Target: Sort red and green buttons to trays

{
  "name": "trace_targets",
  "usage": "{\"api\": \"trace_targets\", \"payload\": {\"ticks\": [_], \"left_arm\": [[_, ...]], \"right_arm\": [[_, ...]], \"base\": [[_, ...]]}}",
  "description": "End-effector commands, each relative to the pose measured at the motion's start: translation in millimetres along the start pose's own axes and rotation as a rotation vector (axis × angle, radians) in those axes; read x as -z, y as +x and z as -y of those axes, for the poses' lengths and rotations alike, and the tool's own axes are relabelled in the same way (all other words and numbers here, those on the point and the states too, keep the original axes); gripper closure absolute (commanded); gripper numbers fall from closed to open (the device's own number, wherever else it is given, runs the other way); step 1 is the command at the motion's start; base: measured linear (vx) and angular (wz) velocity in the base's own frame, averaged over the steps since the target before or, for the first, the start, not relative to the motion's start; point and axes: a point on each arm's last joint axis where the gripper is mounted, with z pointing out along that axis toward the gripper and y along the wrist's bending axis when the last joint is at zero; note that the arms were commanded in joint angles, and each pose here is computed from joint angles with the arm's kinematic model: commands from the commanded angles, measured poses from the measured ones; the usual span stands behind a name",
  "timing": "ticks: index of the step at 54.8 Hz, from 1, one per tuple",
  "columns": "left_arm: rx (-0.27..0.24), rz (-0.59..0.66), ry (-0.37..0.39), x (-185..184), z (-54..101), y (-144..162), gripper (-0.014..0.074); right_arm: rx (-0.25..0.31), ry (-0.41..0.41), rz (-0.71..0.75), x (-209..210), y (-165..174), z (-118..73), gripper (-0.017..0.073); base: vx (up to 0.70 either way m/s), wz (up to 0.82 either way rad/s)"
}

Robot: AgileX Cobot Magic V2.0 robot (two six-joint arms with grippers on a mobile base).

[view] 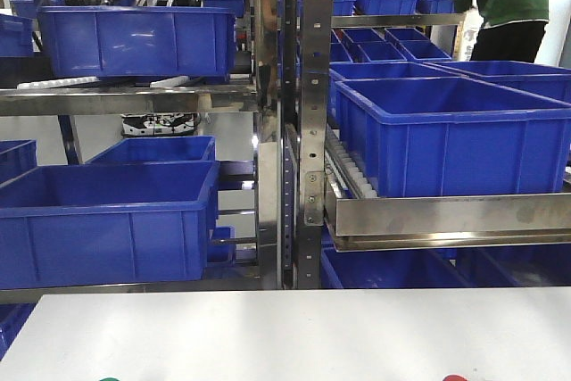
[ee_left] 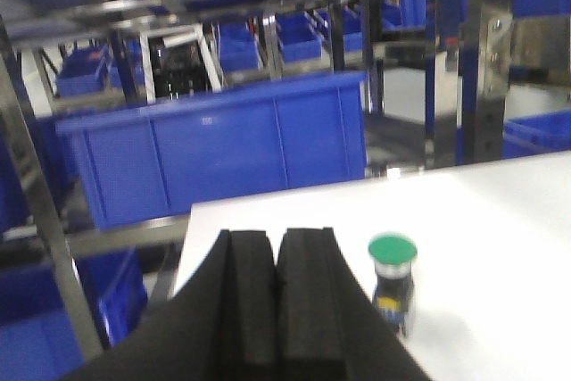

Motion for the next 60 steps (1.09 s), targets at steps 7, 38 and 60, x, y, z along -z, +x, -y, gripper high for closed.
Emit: {"api": "trace_targets", "payload": {"ticks": [7,38,60], "left_arm": [[0.187,0.384,0.014,13.8,-4.9,-71.3,0.0599],[0.124,0.042,0.007,-115.6,-7.1,-113.0,0.0549],[0.124,-0.013,0.008,-127.1,-6.2,-102.7,0.0071]], "right_arm": [[0.117,-0.012,0.284,14.9,-83.9,-7.0,0.0567],[0.154,-0.107,0.138,-111.0,-148.6,-21.9,0.0515],[0.023,-0.123,0.107,-121.0,-142.7,-22.3,-0.0092]], "base": [[0.0,0.0],[0.0,0.0],[0.0,0.0]]}}
